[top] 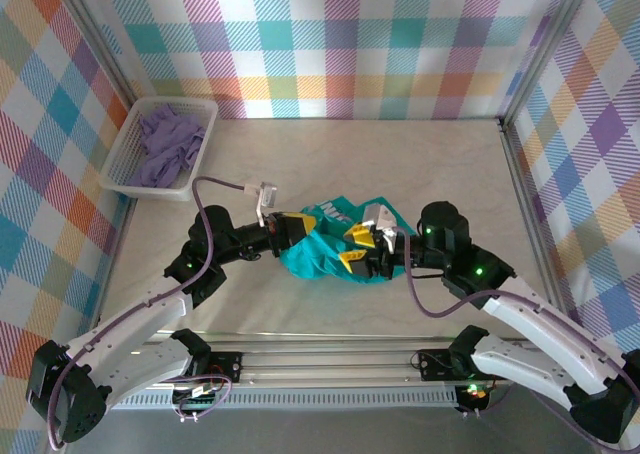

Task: Fold the inside-out t-shirt

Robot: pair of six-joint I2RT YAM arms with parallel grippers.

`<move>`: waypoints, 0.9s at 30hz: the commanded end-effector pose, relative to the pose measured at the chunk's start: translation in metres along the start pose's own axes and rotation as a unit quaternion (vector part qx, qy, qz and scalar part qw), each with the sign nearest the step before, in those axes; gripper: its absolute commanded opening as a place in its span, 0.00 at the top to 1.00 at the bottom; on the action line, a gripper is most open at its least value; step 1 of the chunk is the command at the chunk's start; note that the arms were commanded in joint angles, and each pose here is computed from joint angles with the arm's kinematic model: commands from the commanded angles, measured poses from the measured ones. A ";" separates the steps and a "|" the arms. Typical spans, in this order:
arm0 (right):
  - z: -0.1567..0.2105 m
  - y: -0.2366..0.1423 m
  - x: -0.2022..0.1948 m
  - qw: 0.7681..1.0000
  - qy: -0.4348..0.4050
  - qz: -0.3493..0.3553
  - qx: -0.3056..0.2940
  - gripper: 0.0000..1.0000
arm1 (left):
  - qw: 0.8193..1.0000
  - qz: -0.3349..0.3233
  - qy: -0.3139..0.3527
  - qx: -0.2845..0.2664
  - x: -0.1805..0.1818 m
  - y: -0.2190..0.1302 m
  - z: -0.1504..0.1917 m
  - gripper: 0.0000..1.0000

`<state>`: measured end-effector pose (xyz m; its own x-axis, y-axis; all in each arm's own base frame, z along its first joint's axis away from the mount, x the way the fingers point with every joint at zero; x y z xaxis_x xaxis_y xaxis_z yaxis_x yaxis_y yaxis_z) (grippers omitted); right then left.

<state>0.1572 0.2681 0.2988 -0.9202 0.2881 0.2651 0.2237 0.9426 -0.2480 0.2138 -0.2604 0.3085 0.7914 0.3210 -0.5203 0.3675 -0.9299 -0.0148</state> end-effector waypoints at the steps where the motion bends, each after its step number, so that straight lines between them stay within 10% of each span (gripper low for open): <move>1: -0.013 0.003 -0.021 0.998 0.010 0.061 -0.008 0.51 | 0.999 0.029 0.038 -0.014 -0.015 -0.005 -0.009 1.00; 11: -0.016 0.036 -0.054 0.994 0.005 0.099 0.035 0.48 | 0.998 0.052 0.045 0.012 -0.022 -0.005 -0.001 1.00; 15: -0.017 0.038 -0.036 0.998 0.004 0.037 0.044 0.82 | 0.998 0.028 0.051 0.020 -0.014 -0.006 0.004 1.00; 20: -0.019 0.018 -0.010 0.987 0.107 -0.099 0.061 0.92 | 0.991 -0.112 0.057 0.050 0.033 -0.010 0.013 0.99; 27: -0.015 0.028 -0.012 0.966 0.199 -0.151 0.061 0.99 | 0.984 -0.148 0.063 0.082 0.042 -0.011 0.017 0.60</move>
<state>0.1906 0.2879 0.2962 -0.8000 0.1776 0.5731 0.0155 0.9610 -0.2761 0.2295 -0.2468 0.2747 0.7463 0.5260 -0.4079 0.4714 -0.8503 -0.2340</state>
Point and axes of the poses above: each hand's point on the last joint's axis, 136 mm out from that joint toward the fingers, its own y axis out along the fingers, its own x axis along the line the jaws close on, z = x × y, the point moved 1 cm from there along -y, back along the fingers, and after that the axes turned 11 degrees about y, right-handed, at the moved point
